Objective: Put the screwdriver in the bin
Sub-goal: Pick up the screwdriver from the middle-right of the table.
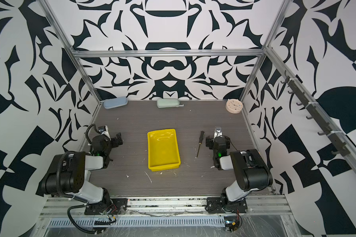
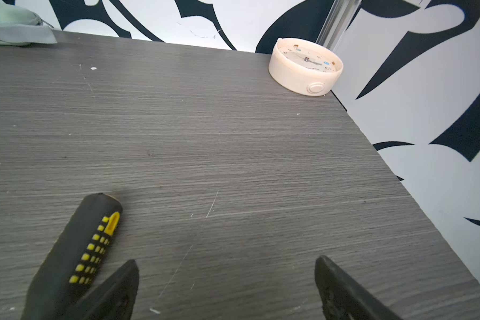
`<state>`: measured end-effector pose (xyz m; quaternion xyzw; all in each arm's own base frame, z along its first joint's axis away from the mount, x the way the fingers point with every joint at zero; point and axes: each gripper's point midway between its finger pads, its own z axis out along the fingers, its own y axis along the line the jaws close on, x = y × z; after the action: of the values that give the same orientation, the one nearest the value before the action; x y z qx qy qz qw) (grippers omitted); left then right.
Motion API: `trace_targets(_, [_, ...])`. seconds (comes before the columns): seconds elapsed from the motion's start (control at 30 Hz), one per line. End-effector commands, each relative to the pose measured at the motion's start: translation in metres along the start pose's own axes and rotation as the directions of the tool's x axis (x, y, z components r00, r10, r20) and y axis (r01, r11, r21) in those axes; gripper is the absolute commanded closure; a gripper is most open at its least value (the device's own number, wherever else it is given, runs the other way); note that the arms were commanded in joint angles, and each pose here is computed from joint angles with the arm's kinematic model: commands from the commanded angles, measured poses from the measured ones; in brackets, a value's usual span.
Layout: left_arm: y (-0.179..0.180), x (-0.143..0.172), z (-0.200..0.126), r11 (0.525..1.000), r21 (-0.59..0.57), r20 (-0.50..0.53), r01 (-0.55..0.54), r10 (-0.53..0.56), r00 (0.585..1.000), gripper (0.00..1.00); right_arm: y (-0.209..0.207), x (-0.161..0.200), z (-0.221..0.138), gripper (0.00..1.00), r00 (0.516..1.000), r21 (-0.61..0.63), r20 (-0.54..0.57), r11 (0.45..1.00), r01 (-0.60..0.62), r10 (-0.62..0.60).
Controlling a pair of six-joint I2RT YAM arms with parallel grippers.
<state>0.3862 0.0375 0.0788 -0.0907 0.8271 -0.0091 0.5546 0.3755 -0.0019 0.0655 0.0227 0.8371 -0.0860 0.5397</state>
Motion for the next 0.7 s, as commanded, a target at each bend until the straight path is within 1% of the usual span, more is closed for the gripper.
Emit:
trace_targets(0.0, [0.0000, -0.0123, 0.0025, 1.000, -0.003, 0.037, 0.004, -0.003, 0.999, 0.01, 0.0014, -0.0187, 0.0011, 0.00, 0.998, -0.003, 0.058, 1.000, -0.013, 0.014])
trace_targets(0.67, [0.0005, -0.0114, 0.0028, 1.000, -0.005, 0.034, 0.008, -0.007, 0.999, 0.01, 0.0009, -0.0181, 0.0006, 0.00, 0.998, -0.003, 0.058, 1.000, -0.015, 0.015])
